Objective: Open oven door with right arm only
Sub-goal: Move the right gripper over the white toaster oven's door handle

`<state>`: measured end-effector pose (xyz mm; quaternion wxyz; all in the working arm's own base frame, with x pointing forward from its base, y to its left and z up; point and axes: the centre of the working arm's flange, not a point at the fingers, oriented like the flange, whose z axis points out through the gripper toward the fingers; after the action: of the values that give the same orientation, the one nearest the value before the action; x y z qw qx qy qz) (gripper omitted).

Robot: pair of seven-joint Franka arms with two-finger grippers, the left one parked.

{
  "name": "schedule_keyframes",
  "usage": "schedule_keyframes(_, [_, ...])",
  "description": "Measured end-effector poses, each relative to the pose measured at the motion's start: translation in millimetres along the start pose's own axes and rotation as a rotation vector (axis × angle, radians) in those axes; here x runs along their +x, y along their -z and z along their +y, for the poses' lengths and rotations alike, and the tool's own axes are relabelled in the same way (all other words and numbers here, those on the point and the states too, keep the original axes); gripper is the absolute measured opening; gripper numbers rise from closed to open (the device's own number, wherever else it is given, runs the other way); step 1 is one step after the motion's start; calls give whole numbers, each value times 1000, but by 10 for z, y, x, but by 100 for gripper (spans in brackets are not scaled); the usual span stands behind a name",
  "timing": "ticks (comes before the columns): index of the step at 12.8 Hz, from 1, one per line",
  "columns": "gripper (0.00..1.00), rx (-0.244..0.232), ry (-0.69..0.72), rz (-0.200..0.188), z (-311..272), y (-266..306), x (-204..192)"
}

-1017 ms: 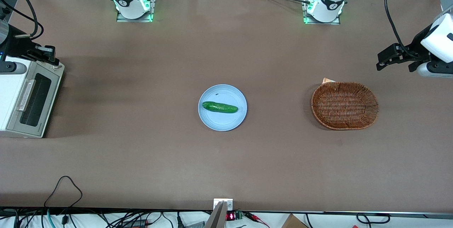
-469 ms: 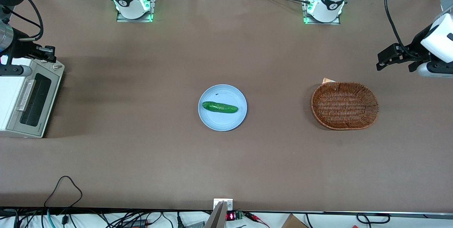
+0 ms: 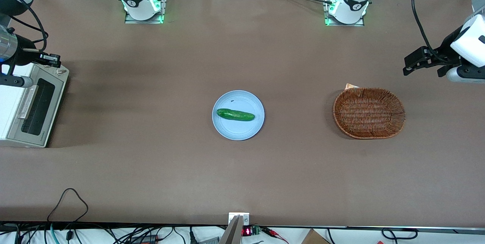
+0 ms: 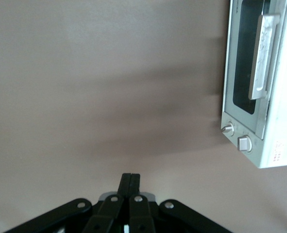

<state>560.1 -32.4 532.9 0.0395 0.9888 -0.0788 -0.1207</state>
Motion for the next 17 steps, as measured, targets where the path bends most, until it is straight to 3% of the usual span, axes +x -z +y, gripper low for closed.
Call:
schedule_keyframes(2, [1, -9, -9, -15, -5, -77, 50])
schedule_keyframes(3, [1, -47, -15, -15, 31, -102, 72])
schedule_keyframes(7, [1, -359, 4, -16, 203, -404, 368])
schedule_keyframes(11, [1, -629, 58, 14, 266, -908, 788])
schedule_keyframes(15, [1, -830, 87, 21, 334, -1229, 936])
schedule_keyframes(17, [1, -894, 96, 44, 329, -1457, 964])
